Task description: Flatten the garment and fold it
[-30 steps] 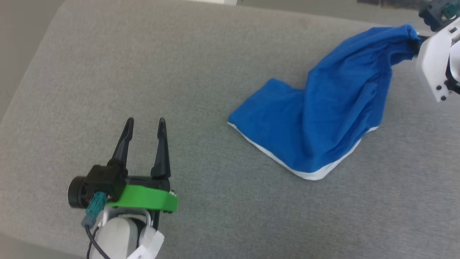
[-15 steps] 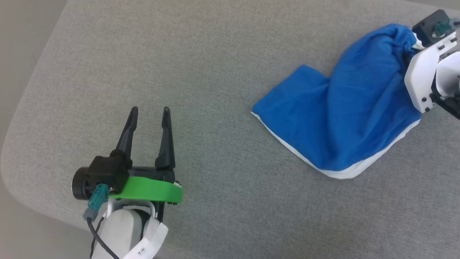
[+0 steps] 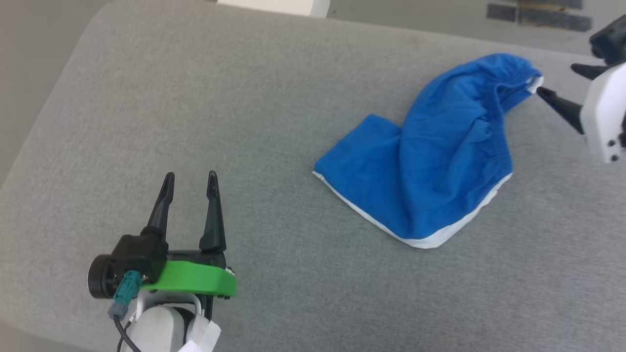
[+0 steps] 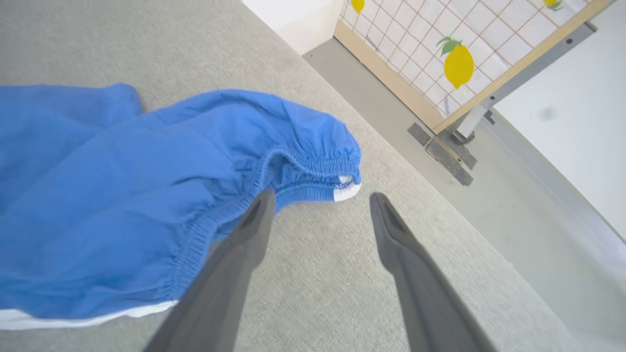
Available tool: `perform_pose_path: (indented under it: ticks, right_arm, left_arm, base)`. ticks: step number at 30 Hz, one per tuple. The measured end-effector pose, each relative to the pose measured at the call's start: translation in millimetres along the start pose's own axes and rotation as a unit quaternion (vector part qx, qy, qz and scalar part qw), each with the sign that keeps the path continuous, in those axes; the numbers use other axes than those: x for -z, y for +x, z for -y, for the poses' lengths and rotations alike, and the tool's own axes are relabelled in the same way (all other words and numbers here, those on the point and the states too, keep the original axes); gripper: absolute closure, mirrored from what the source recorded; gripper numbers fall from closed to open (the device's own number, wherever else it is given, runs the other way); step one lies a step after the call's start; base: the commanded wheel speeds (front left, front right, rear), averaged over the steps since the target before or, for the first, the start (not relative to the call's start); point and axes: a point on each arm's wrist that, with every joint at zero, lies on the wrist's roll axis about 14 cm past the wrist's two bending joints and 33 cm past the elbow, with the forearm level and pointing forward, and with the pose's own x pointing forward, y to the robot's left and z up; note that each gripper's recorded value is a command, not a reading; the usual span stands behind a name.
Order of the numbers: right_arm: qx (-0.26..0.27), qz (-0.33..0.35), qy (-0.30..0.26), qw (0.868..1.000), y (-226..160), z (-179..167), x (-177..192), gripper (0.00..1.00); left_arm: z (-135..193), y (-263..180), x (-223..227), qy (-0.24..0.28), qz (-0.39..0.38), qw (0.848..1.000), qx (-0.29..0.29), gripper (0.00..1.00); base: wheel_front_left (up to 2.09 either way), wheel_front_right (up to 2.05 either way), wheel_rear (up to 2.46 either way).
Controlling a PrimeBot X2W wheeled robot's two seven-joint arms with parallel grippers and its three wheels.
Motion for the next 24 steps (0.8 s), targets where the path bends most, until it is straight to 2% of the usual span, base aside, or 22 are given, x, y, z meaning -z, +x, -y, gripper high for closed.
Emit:
perform_pose_path:
  ticks: [4, 10, 18, 24]
  right_arm:
    - [-0.010, -0.022, -0.001, 1.000, -27.8, -2.1, -7.6, 0.00]
    - [-0.061, -0.116, -0.010, 0.991, -42.1, -31.1, 18.4, 0.00]
    - [-0.117, -0.178, 0.009, 0.977, -15.2, -71.6, 60.1, 0.00]
    - [-0.130, -0.201, 0.015, 0.971, 11.8, -85.8, 78.0, 0.00]
  left_arm:
    - [6.1, -1.4, -7.2, -0.003, 0.011, 1.000, 0.009, 0.00]
    - [8.0, -3.0, -9.6, -0.005, 0.014, 1.000, 0.012, 0.00]
    - [8.7, -3.4, -0.2, -0.003, -0.001, 1.000, 0.011, 0.00]
    - [1.0, -1.9, 6.2, 0.003, -0.011, 1.000, 0.000, 0.00]
  base:
    - [0.00, 0.00, 0.00]
    - [0.00, 0.00, 0.00]
    - [0.00, 0.00, 0.00]
    - [0.00, 0.00, 0.00]
